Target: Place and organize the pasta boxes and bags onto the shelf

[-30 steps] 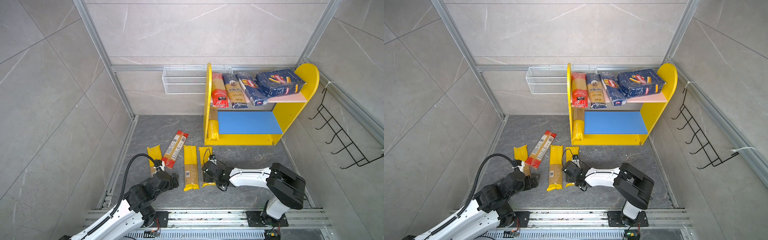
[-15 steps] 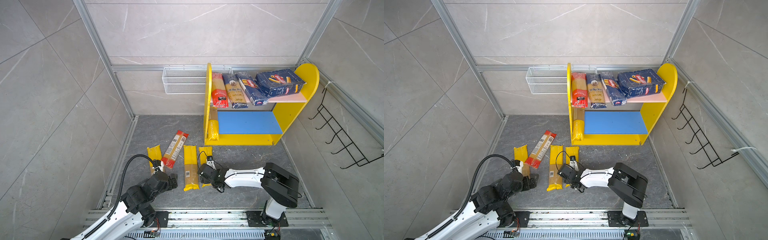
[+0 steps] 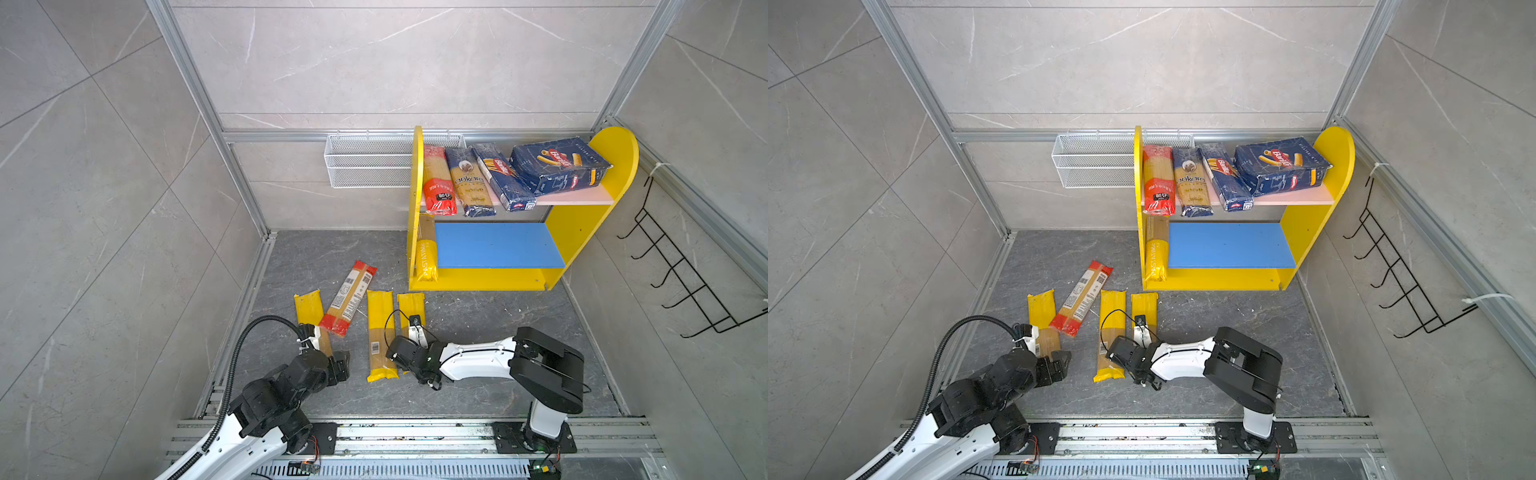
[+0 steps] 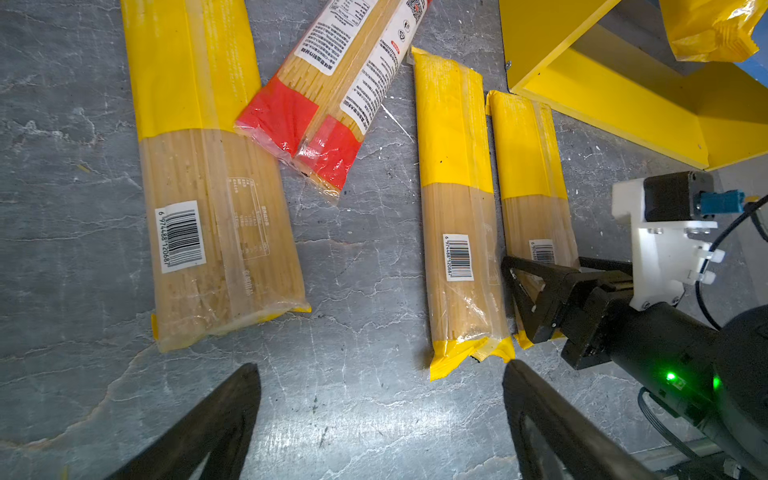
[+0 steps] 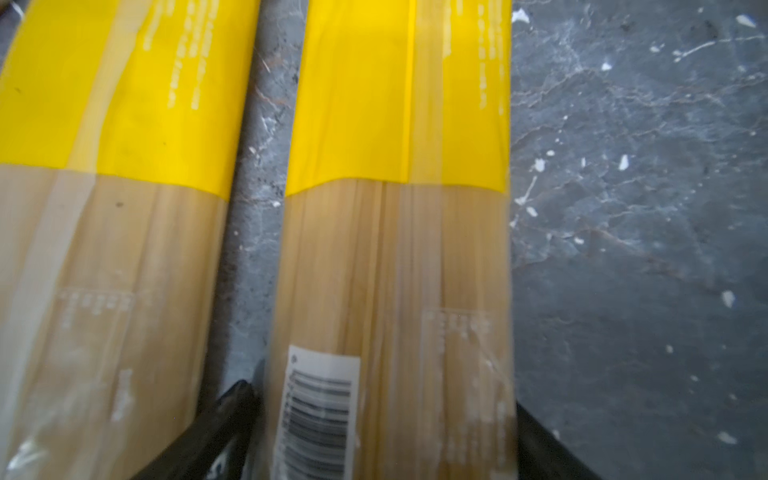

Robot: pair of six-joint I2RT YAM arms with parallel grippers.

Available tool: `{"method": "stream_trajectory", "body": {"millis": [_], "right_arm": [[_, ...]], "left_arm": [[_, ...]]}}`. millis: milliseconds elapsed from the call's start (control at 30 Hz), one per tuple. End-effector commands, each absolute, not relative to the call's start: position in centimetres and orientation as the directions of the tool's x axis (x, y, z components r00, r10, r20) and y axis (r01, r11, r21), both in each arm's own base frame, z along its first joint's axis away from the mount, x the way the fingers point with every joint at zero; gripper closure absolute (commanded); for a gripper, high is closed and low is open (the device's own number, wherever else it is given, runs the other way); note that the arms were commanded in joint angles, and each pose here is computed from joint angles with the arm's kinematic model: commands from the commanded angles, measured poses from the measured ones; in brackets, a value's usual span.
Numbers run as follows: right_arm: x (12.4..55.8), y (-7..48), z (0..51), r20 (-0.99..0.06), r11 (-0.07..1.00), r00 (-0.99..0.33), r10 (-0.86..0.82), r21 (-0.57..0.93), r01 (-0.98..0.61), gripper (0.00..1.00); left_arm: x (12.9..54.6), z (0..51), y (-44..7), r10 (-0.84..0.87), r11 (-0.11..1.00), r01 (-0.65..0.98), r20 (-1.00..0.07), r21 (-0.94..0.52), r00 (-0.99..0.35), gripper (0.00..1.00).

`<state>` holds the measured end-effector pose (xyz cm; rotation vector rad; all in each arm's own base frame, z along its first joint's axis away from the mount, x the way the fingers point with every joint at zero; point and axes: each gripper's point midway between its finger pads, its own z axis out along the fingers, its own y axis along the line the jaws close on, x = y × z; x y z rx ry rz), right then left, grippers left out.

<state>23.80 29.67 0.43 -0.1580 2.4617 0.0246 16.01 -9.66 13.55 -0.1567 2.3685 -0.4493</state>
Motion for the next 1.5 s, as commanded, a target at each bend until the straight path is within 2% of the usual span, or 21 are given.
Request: {"method": "stream_trajectory", "body": {"millis": [0, 100, 200, 333, 667, 800, 1100, 1467], "right_arm": [[16.4, 22.3, -9.6, -0.276, 0.949, -0.928, -0.251, -0.260, -0.180, 0.16], [15.2, 21.5, -11.3, -0.248, 0.942, -0.936, -0.249, -0.284, -0.176, 0.23], [14.0, 20.0, -12.9, -0.221, 0.935, -0.949, -0.226, -0.321, -0.148, 0.45], [12.6, 18.6, -14.3, -0.200, 0.948, -0.962, -0.187, -0.295, -0.123, 0.59], [11.7, 20.3, -11.1, -0.283, 0.991, -0.953, -0.110, 0.042, -0.127, 0.83], [12.3, 21.7, -8.3, -0.341, 0.977, -0.936, -0.092, 0.148, -0.150, 0.84], [13.6, 21.7, -1.7, -0.461, 0.945, -0.887, -0.001, 0.289, -0.152, 0.86], [13.9, 20.4, 4.5, -0.514, 0.839, -0.839, 0.178, 0.524, -0.143, 0.87]], "left_arm": [[16.3, 14.5, -9.3, -0.258, 0.930, -0.002, -0.646, -0.369, -0.718, 0.07], [16.2, 14.6, -9.3, -0.260, 0.927, 0.001, -0.643, -0.376, -0.720, 0.07], [16.1, 14.5, -9.3, -0.265, 0.924, 0.002, -0.641, -0.383, -0.720, 0.08], [16.0, 14.4, -9.3, -0.271, 0.920, 0.000, -0.636, -0.392, -0.723, 0.08], [16.3, 15.3, -9.5, -0.263, 0.924, 0.004, -0.644, -0.383, -0.719, 0.08], [16.4, 15.8, -9.7, -0.262, 0.923, 0.010, -0.646, -0.385, -0.717, 0.08], [17.1, 16.4, -10.4, -0.239, 0.932, 0.018, -0.650, -0.363, -0.722, 0.08], [18.7, 17.7, -12.4, -0.196, 0.940, 0.050, -0.655, -0.337, -0.730, 0.08]]}}
